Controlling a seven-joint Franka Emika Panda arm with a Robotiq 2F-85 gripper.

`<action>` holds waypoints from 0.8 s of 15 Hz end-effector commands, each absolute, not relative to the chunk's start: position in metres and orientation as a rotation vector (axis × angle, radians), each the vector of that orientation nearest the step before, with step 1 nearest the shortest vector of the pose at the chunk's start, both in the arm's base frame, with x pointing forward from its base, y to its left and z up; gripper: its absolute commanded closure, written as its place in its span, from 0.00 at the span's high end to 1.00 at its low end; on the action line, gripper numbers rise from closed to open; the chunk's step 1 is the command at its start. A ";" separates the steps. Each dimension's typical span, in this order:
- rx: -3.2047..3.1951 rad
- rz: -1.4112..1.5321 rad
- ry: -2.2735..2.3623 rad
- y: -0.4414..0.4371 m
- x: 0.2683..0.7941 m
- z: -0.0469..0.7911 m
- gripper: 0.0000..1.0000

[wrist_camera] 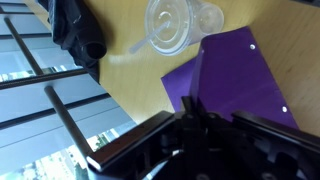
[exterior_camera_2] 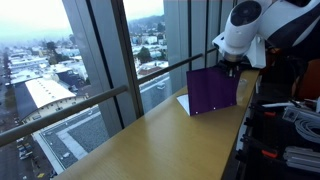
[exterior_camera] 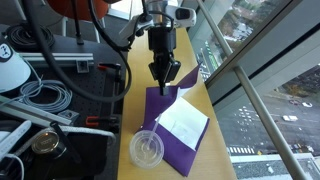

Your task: Open the folder

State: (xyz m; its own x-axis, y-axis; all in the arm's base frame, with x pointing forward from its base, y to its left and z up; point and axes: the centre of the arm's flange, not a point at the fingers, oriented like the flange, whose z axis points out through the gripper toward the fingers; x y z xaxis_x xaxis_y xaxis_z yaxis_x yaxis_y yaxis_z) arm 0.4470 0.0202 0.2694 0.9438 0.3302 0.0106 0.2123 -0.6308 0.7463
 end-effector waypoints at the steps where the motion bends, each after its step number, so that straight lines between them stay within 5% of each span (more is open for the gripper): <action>1: 2.266 0.237 0.377 0.027 0.441 0.258 0.00; 12: 2.297 0.279 0.446 0.093 0.389 0.235 0.00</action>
